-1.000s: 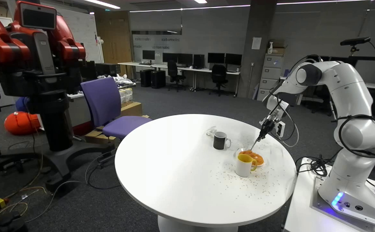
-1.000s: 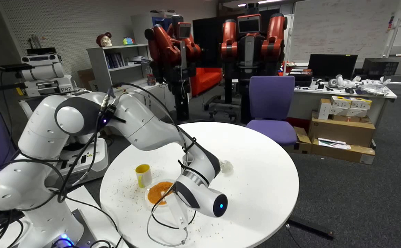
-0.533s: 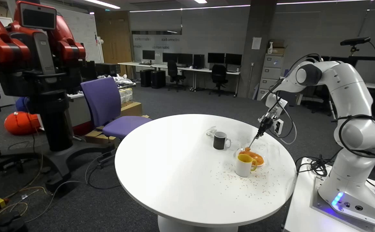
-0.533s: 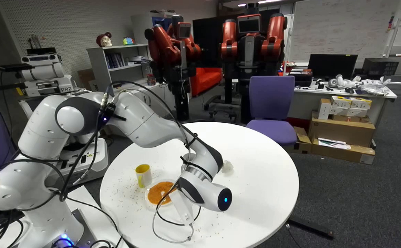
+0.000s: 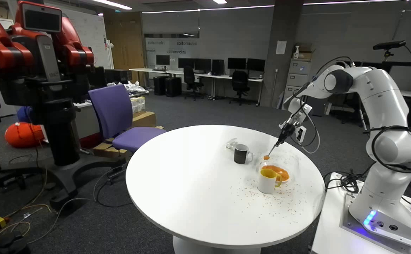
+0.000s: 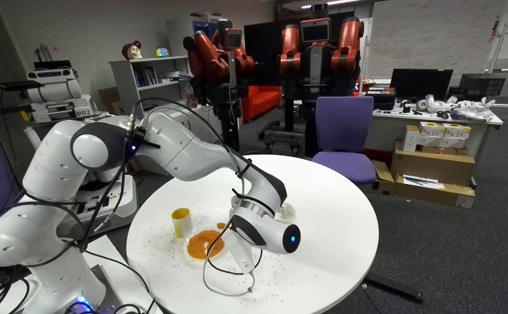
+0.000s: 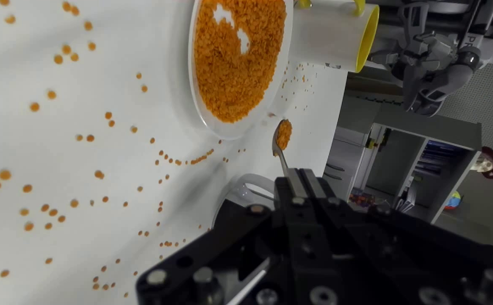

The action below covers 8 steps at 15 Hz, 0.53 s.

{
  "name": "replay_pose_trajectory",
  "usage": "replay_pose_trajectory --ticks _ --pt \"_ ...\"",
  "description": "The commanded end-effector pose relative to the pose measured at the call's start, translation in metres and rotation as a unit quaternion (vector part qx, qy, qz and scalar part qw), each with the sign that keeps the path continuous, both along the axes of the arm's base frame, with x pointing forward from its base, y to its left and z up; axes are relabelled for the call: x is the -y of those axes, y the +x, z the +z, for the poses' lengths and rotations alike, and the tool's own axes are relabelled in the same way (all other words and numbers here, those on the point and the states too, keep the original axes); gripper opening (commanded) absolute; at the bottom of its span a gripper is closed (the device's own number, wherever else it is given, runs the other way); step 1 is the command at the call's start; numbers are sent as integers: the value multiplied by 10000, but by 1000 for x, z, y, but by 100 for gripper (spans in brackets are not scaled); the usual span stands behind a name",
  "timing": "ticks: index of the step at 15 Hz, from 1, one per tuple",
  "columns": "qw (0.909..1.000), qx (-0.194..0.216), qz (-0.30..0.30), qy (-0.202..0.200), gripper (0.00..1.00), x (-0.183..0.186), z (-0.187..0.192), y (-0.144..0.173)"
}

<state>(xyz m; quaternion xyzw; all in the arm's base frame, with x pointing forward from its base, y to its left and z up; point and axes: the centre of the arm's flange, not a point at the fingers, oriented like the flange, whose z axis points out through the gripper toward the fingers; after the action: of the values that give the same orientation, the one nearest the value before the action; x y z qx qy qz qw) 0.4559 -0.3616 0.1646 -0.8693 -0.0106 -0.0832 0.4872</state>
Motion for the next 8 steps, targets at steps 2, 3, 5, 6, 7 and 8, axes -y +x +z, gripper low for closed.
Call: replay_pose_trajectory --ticks 2,3,5,6,7,8 --pt "9998 75 -124 160 1 -1 29 21" --pt "9997 87 -137 166 1 -1 31 25" --pt "9997 98 -157 181 1 -4 37 33" --pt "9996 105 -163 196 1 -5 40 36" --pt "9995 104 -180 226 1 -7 41 40" --pt "9994 106 -198 256 1 -8 43 43"
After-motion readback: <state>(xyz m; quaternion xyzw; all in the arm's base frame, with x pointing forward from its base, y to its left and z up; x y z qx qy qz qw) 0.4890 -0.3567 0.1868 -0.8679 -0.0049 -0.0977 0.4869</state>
